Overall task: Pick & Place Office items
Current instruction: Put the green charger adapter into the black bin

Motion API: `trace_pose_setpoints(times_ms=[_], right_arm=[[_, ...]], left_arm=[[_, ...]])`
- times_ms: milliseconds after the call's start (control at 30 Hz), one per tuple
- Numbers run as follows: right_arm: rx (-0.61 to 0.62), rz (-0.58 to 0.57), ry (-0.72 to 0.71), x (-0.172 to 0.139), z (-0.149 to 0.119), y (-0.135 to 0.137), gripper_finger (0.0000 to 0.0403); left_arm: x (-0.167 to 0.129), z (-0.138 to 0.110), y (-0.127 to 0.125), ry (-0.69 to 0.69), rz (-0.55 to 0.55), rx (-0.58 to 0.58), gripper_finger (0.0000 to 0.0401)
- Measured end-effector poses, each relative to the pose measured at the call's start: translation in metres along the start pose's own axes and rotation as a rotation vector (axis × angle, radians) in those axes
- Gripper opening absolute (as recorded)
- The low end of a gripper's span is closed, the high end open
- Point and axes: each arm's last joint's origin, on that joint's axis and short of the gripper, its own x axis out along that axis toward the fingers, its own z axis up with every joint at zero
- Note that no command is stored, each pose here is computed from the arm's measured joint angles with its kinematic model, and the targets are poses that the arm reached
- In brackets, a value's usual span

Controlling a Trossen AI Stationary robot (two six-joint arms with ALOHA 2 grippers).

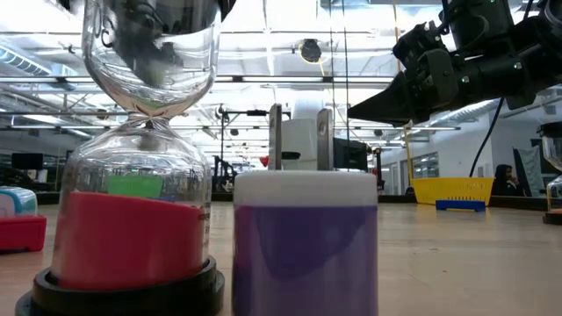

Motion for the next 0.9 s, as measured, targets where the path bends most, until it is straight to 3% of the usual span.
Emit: trace_pose_setpoints(times_ms=[367, 667, 900], right_arm=[[0.002, -0.001, 0.000, 0.000, 0.000, 0.000, 0.0001], [0.002, -0.002, 0.000, 0.000, 0.000, 0.000, 0.0001], [0.003, -0.002, 0.000, 0.000, 0.000, 0.000, 0.0001]], left_arm=[[-0.018, -0.059, -0.105, 0.099, -0.107, 0.042, 0.0140], [-0.032, -0.104, -0.149, 0.101, -0.108, -0.056, 0.0140], [-0.015, -0.133, -0.167, 0.197, 0.006, -0.039, 0.0140]])
